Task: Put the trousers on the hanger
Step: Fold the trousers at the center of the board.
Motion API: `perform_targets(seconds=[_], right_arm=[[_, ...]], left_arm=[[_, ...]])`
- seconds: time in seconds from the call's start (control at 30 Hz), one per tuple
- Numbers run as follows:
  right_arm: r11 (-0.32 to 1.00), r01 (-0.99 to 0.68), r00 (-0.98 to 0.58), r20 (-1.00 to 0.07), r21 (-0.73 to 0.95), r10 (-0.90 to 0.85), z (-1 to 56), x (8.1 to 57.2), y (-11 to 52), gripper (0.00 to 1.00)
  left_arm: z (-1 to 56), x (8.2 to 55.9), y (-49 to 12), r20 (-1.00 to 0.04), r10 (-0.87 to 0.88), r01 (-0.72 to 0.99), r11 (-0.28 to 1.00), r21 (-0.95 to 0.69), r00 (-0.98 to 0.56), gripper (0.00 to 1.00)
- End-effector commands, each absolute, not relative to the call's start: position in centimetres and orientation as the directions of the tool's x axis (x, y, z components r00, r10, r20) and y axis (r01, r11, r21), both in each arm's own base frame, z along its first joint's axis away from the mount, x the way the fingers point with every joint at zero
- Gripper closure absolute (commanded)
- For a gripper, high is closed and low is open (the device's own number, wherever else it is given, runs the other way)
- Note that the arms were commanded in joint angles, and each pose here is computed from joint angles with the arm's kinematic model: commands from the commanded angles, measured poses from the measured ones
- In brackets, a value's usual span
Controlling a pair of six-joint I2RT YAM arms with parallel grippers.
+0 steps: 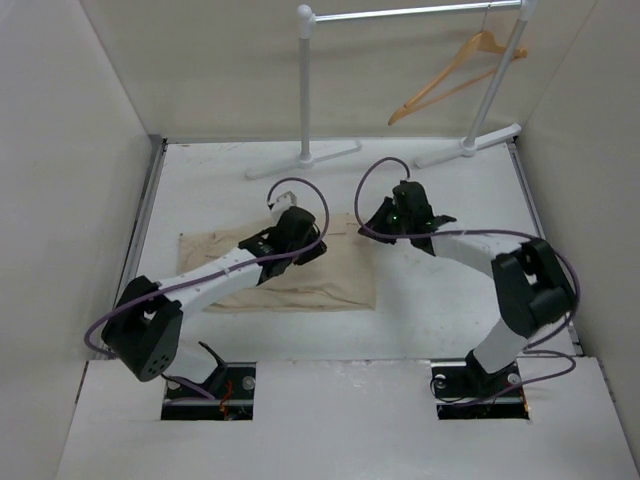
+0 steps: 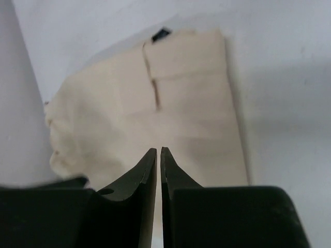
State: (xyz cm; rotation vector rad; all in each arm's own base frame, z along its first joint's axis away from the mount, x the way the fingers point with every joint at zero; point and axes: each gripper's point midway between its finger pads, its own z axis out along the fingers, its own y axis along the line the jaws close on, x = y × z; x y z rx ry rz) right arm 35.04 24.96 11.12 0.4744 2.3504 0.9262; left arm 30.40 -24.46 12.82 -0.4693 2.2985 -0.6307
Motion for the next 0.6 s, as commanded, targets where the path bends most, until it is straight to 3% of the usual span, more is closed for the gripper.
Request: perform_targets(seconds=[0.0,0.2,0.33,0.43,0.57], right_arm=[[0.706,0.112,-0.777,-0.381,0.699,0.501,10.2,38.6,25.8,0.87],[0.708,0.297,-0.764,-0.285,0.641,0.578,5.2,40.2,25.8,0.88],[0.722,0.344,-0.762,-0.271,0.600,0.589,4.1,39.7,25.1,0.85],[0.718,0.287,-0.746,-0.322,0.634,0.583,7.3,40.1,25.1,0.73],[0.693,0.132,-0.755,-0.381,0.709,0.533,14.4,38.7,25.7,0.45]], left_arm=[[10.8,28.8,-25.6,-0.499,-0.499,-0.181,0.812,-0.555,-0.708,0.73],[4.7,24.0,-24.1,-0.435,-0.445,-0.232,0.858,-0.458,-0.783,0.73],[3.6,22.3,-22.1,-0.412,-0.458,-0.275,0.860,-0.430,-0.788,0.72],[4.9,22.4,-21.3,-0.425,-0.480,-0.276,0.846,-0.457,-0.767,0.68],[7.8,22.8,-21.2,-0.427,-0.501,-0.255,0.820,-0.512,-0.753,0.63]])
